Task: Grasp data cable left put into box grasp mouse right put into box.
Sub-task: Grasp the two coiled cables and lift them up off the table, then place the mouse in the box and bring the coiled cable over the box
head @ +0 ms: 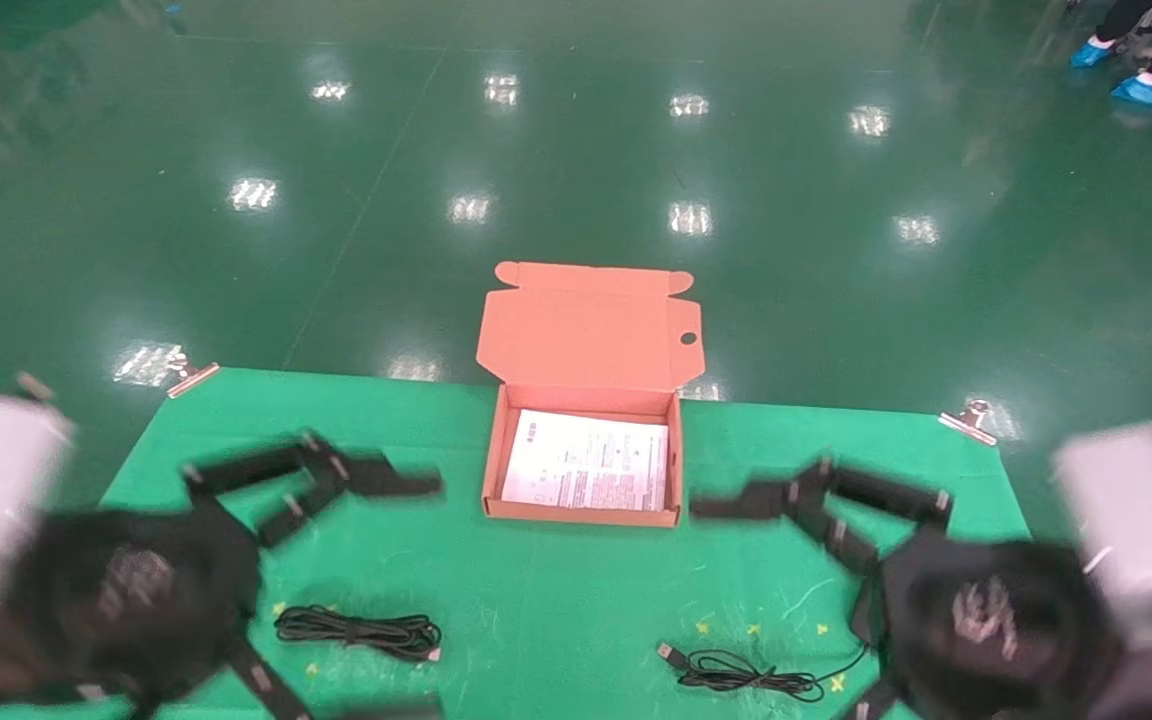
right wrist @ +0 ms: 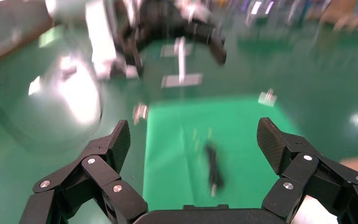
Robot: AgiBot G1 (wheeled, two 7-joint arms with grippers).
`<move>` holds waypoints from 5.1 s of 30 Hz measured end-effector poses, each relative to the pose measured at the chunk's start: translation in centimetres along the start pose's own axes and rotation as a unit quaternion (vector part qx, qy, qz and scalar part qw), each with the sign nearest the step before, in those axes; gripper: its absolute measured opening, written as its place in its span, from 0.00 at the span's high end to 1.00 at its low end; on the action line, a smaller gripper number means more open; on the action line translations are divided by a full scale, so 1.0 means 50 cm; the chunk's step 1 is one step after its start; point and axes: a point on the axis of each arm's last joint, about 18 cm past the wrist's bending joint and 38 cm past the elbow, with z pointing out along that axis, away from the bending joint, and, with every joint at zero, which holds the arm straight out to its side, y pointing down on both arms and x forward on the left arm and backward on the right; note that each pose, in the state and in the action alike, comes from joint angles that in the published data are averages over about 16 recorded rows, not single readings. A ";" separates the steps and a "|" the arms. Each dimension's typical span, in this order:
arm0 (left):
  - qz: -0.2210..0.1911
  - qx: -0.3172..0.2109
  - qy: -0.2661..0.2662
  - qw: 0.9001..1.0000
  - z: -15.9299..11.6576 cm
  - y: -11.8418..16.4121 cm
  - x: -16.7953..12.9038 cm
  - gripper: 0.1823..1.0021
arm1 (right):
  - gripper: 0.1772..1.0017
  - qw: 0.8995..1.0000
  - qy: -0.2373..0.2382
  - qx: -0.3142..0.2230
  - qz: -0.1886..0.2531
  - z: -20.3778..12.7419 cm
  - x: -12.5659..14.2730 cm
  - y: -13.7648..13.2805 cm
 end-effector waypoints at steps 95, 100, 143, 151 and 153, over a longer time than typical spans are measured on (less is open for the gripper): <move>0.062 -0.515 -0.018 0.854 0.162 0.428 -0.252 0.50 | 0.42 0.851 0.012 -0.507 -0.137 0.219 0.127 0.454; 0.062 -0.515 -0.018 0.854 0.163 0.427 -0.252 0.64 | 0.57 0.851 0.012 -0.508 -0.137 0.219 0.127 0.454; 0.236 -0.471 -0.213 0.823 0.079 0.022 -0.461 0.98 | 0.95 0.834 0.265 -0.397 -0.278 0.105 0.395 -0.019; 0.272 -0.451 -0.250 0.812 0.134 -0.062 -0.500 0.98 | 0.95 0.818 0.296 -0.355 -0.342 0.212 0.472 -0.137; 0.277 -0.452 -0.254 0.809 0.140 -0.070 -0.505 0.98 | 0.95 0.815 0.297 -0.354 -0.350 0.232 0.484 -0.152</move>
